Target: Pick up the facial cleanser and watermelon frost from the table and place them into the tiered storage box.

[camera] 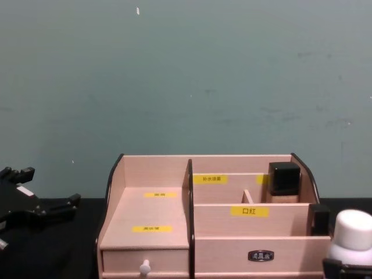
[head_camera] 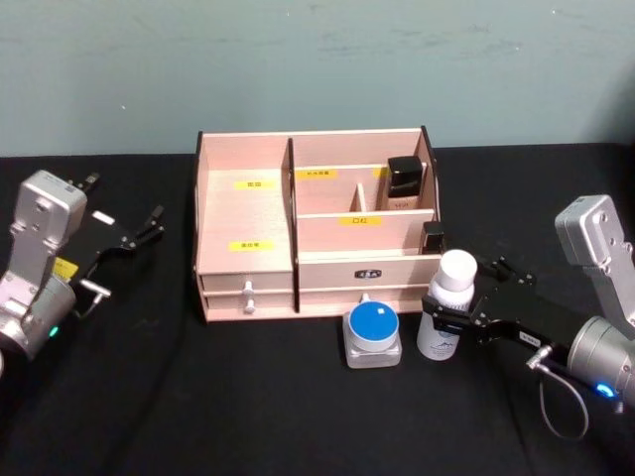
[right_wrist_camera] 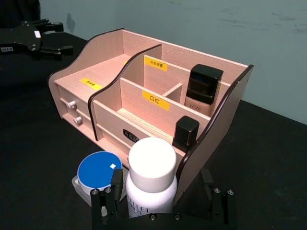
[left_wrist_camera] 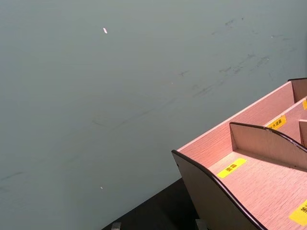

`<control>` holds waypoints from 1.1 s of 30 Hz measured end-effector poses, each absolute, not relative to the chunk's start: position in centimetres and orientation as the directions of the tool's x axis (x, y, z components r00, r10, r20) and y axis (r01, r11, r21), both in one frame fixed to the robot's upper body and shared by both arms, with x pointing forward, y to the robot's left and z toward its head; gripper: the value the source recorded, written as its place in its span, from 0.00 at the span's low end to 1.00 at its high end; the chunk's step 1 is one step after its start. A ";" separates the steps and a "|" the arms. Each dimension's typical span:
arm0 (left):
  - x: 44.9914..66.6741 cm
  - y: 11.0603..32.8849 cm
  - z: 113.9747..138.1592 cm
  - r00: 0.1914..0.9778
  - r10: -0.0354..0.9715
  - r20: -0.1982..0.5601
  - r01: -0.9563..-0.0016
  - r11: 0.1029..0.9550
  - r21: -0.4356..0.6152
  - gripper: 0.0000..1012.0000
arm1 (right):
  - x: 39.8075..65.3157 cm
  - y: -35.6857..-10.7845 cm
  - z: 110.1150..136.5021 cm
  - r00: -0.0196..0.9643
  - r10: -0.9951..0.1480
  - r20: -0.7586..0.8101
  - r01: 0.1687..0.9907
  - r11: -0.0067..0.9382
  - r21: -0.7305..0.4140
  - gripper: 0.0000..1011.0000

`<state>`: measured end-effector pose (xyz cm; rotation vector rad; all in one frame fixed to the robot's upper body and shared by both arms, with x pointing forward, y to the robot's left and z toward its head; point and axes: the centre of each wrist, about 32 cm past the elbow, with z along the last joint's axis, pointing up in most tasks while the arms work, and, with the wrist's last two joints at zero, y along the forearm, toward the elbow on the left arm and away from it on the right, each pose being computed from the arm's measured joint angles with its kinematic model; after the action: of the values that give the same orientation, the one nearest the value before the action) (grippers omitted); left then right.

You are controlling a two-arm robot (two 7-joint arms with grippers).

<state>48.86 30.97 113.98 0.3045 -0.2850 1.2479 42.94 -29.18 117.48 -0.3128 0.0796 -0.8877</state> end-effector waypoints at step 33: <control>48.9 31.0 114.0 0.292 0.880 0.374 -0.955 0.287 0.070 0.99 | 42.9 -29.3 117.4 0.628 -0.778 0.036 0.750 0.592 -0.295 0.60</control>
<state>48.86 30.97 113.98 0.3044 -0.2851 1.2479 42.87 -29.26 117.43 -0.2955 0.1006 -0.8899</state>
